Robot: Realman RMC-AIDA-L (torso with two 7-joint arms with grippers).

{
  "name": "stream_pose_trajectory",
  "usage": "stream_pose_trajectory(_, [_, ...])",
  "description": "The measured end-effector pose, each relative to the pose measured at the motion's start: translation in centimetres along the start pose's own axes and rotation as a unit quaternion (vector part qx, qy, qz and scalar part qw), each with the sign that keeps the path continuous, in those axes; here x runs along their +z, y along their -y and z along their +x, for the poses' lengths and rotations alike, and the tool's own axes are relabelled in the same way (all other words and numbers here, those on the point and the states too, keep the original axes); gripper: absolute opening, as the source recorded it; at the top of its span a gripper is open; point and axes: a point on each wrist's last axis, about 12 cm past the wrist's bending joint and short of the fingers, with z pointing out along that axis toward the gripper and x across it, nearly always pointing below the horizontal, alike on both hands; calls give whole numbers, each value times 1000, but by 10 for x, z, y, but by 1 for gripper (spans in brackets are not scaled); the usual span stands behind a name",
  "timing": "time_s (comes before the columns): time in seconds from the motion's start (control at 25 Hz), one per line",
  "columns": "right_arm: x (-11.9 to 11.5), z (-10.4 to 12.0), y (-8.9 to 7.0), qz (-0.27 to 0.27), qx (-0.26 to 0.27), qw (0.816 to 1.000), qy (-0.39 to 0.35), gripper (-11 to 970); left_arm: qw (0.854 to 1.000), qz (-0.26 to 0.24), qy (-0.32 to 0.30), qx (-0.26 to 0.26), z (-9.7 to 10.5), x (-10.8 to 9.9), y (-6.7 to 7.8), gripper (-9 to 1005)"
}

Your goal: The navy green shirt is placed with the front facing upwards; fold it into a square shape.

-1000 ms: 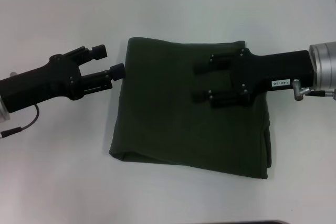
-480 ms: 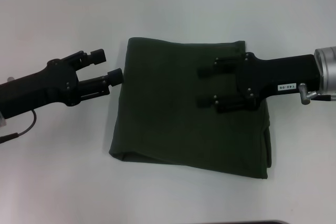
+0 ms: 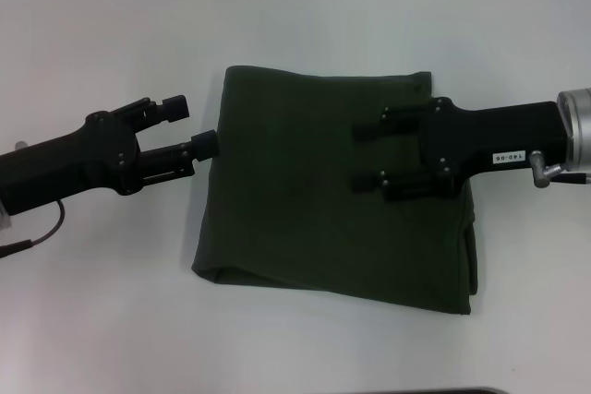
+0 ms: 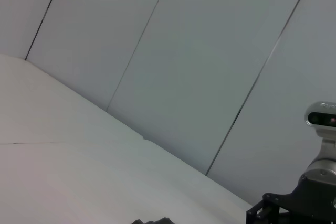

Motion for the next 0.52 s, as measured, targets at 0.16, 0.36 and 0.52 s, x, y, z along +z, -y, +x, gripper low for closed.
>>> stream_pose_trajectory(0.16, [-1, -1, 1, 4, 4, 1000, -1, 761, 1000, 0, 0, 0, 0, 0, 0, 888])
stream_pose_trajectory(0.36, [-1, -1, 1, 5, 5, 1000, 0, 760, 1000, 0, -1, 1, -1, 0, 0, 888])
stream_pose_trajectory(0.52, [-1, -1, 1, 6, 7, 1000, -1, 760, 1000, 1, -2, 0, -1, 0, 0, 888])
